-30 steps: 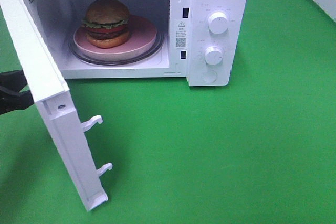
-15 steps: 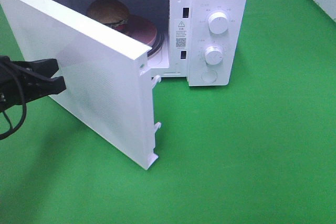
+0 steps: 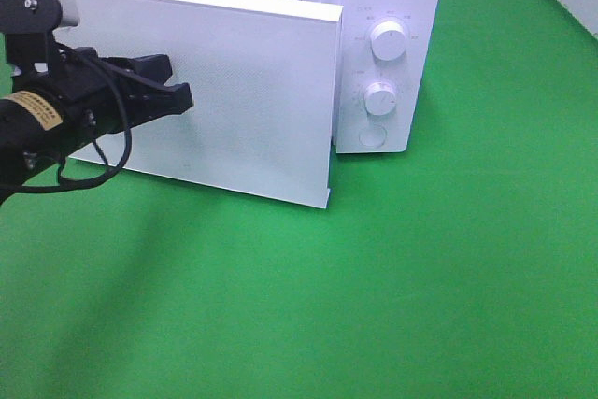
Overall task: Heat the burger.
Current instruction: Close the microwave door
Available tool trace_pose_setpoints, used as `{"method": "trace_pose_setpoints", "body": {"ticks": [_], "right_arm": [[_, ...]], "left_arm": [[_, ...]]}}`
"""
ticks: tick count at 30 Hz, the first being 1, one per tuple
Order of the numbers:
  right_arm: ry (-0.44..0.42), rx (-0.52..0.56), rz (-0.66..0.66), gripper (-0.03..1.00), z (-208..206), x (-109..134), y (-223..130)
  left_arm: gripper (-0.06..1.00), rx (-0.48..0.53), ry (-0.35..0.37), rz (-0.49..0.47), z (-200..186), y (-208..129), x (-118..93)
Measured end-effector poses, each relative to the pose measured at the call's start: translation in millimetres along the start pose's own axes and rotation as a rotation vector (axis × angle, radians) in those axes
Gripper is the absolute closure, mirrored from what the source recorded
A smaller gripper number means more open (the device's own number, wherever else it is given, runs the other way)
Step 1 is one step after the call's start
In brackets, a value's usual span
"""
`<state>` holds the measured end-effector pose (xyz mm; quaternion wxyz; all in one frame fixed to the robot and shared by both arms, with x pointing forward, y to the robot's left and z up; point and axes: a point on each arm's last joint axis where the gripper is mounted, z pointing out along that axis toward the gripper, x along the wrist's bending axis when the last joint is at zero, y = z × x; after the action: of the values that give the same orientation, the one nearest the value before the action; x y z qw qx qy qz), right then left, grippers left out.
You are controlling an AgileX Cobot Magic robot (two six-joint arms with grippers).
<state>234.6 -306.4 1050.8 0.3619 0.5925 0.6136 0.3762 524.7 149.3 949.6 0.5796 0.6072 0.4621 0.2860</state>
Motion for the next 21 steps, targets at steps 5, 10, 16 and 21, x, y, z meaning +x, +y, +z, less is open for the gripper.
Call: {"method": "trace_pose_setpoints", "body": {"ticks": [5, 10, 16, 21], "right_arm": [[0.000, 0.000, 0.000, 0.22, 0, 0, 0], [0.000, 0.000, 0.000, 0.22, 0, 0, 0], [0.000, 0.000, 0.000, 0.22, 0, 0, 0], [0.000, 0.000, 0.000, 0.22, 0, 0, 0]], "left_arm": [[0.94, 0.017, -0.006, -0.007, 15, -1, -6], [0.94, 0.011, -0.040, 0.024, 37, 3, -21], [0.94, 0.013, -0.055, 0.053, 55, 5, -32], [0.94, 0.031, -0.074, 0.065, 67, 2, -42]]}}
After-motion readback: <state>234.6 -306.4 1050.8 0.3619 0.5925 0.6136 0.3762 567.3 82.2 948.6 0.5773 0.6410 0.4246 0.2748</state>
